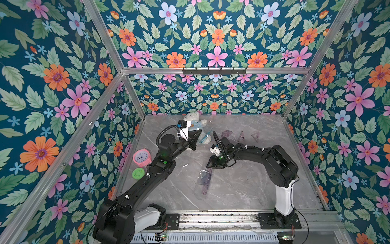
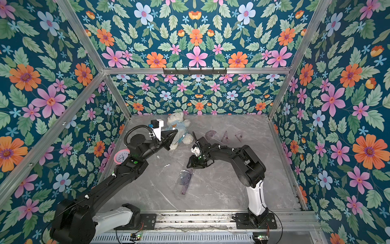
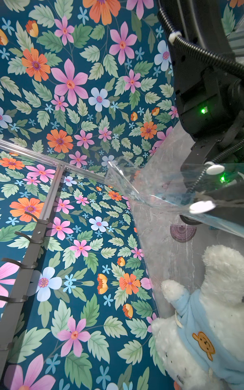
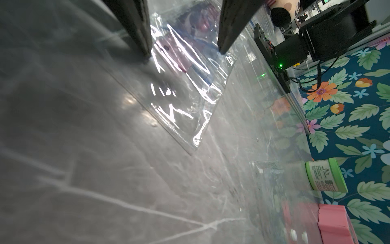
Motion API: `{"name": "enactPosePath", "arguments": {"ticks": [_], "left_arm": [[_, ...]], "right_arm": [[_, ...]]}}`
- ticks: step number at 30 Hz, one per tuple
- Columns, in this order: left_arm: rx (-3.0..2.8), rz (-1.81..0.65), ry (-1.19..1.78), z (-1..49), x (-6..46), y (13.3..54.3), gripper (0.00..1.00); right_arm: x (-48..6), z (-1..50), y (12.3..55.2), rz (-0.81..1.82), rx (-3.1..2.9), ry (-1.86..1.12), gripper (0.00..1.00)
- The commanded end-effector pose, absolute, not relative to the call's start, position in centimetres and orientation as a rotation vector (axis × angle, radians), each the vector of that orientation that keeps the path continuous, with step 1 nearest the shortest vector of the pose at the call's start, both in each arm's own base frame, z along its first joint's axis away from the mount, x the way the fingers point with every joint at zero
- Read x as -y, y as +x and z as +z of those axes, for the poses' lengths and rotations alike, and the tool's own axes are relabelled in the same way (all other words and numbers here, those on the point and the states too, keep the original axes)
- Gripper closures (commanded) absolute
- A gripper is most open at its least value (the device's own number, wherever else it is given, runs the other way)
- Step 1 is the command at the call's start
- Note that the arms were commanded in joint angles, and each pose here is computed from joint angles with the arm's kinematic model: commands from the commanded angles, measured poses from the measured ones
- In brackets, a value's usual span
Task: Open the ruler set and take out the ruler
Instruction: Move the ruler set bag to the center of the board, then take out the ruler from the ruler set bag.
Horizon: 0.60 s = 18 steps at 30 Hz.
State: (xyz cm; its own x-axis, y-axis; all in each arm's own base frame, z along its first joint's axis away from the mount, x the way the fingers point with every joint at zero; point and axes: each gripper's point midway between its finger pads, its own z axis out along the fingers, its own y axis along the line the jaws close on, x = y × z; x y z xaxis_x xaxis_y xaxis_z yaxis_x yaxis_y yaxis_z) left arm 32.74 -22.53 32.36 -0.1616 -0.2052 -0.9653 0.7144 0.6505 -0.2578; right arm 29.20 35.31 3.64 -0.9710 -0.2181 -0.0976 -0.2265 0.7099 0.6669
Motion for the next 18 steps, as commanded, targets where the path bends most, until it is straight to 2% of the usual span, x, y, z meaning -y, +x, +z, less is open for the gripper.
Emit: {"name": "enactPosePath", "arguments": {"ticks": [1,6,13,15,18], "left_arm": [[-1.527,-0.819,0.431,32.5,21.9,32.6,1.00],[-1.539,-0.813,0.401,32.5,21.5,32.6,1.00],[-1.566,-0.852,0.367,31.8,22.3,33.6,1.00],[-1.579,-0.859,0.390,31.5,23.3,33.9,1.00],[-1.603,-0.848,0.433,30.8,25.0,34.3,1.00]], "right_arm": [[-35.3,3.5,28.9,1.122,-2.928,-0.399,0.48],[-33.9,6.2,30.6,1.033,-2.834,-0.373,0.48],[-29.0,13.8,33.4,0.873,-2.614,-0.271,0.49],[-28.5,17.4,33.4,0.872,-2.514,-0.281,0.55],[-28.2,22.1,33.3,0.924,-2.367,-0.274,0.70]]}}
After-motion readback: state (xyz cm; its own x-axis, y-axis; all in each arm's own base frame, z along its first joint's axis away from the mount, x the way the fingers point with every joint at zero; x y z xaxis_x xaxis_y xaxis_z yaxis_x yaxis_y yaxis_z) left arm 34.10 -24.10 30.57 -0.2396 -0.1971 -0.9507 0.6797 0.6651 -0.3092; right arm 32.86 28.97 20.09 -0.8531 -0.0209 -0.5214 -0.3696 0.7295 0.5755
